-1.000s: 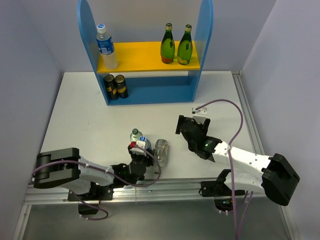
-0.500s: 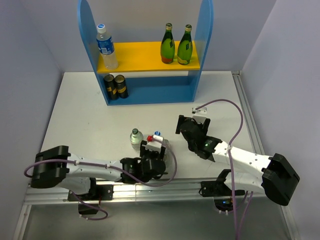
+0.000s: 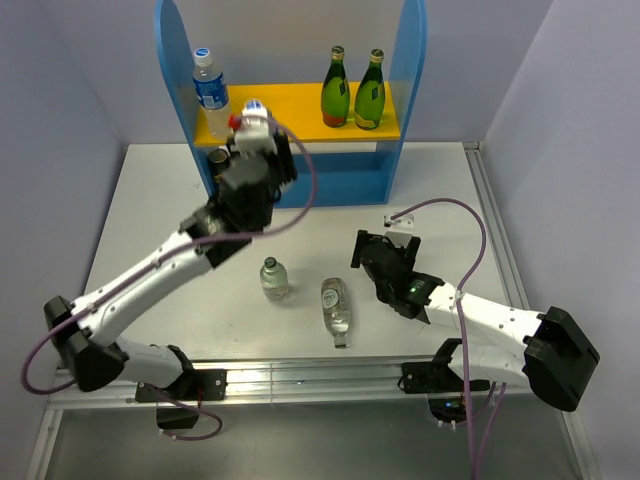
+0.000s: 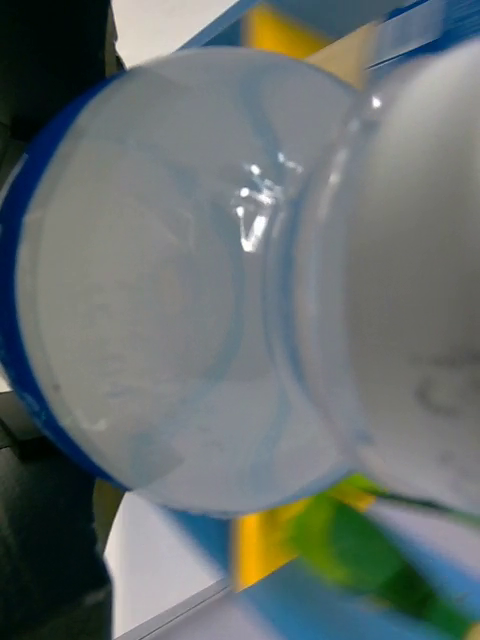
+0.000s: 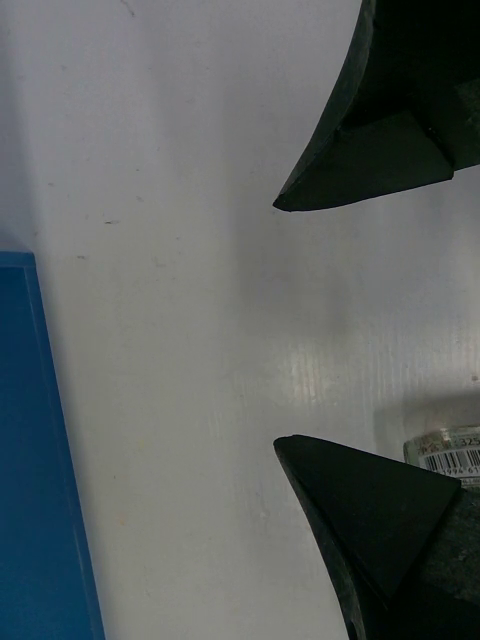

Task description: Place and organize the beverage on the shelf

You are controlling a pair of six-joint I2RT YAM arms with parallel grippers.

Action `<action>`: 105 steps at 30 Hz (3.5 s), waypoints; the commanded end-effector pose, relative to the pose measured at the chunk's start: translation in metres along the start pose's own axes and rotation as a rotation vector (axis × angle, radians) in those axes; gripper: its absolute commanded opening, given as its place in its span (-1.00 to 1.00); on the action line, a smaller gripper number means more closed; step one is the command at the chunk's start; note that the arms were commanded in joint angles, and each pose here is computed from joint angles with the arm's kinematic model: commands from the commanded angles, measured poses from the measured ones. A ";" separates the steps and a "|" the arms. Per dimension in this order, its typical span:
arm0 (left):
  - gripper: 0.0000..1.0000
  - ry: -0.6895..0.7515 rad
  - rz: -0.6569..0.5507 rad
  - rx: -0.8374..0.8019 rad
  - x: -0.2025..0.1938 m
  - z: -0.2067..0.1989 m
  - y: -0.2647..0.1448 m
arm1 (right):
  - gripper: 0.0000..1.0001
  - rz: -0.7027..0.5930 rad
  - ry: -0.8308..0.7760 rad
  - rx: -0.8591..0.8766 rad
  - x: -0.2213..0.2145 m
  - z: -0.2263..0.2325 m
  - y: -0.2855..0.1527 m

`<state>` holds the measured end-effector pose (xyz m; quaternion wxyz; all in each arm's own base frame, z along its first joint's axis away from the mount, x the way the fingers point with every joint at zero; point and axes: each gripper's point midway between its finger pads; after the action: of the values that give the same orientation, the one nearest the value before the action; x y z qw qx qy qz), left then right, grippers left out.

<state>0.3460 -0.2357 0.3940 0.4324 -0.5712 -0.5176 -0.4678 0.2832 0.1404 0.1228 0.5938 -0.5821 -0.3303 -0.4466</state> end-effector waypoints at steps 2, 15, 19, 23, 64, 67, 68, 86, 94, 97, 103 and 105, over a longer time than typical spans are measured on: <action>-0.99 -0.011 -0.203 -0.075 0.111 -0.007 0.044 | 1.00 -0.052 0.057 0.011 0.025 0.010 0.000; -0.99 0.130 -0.262 0.017 0.129 0.003 0.151 | 1.00 -0.051 0.065 0.024 0.025 0.010 -0.001; -0.99 0.124 -0.233 0.051 0.098 0.013 0.176 | 1.00 -0.049 0.064 0.026 0.024 0.009 -0.002; -0.99 0.120 -0.209 0.077 0.079 0.023 0.190 | 1.00 -0.047 0.065 0.029 0.025 0.011 -0.001; 0.99 0.081 -0.111 0.143 0.043 0.082 0.182 | 1.00 -0.051 0.062 0.020 0.027 0.011 0.000; 0.99 0.074 -0.099 0.126 0.040 0.079 0.178 | 1.00 -0.051 0.062 0.020 0.027 0.011 0.000; 0.99 0.074 -0.095 0.125 0.039 0.079 0.177 | 1.00 -0.052 0.062 0.018 0.027 0.011 0.000; 0.99 0.070 -0.040 0.109 0.031 0.050 0.097 | 1.00 -0.055 0.070 0.020 0.029 0.011 0.000; 0.99 0.060 0.069 0.024 -0.024 0.019 -0.021 | 1.00 -0.054 0.071 0.015 0.028 0.010 -0.001; 0.99 -0.004 0.147 -0.026 -0.065 0.022 -0.070 | 1.00 -0.056 0.076 0.019 0.028 0.009 -0.001; 0.99 -0.106 0.266 -0.088 -0.141 0.043 -0.140 | 1.00 -0.049 0.072 0.019 0.026 0.011 0.000; 0.99 -0.128 0.288 -0.080 -0.161 0.048 -0.155 | 1.00 -0.047 0.070 0.016 0.026 0.011 0.000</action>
<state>0.2057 -0.2143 0.2530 0.4324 -0.6769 -0.4131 -0.4292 0.2839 0.1427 0.1237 0.6001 -0.5770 -0.3307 -0.4445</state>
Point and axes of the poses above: each gripper's point midway between its finger pads, its own y axis out along the fingers, its own z axis along the line the jaws close on, x = y × z
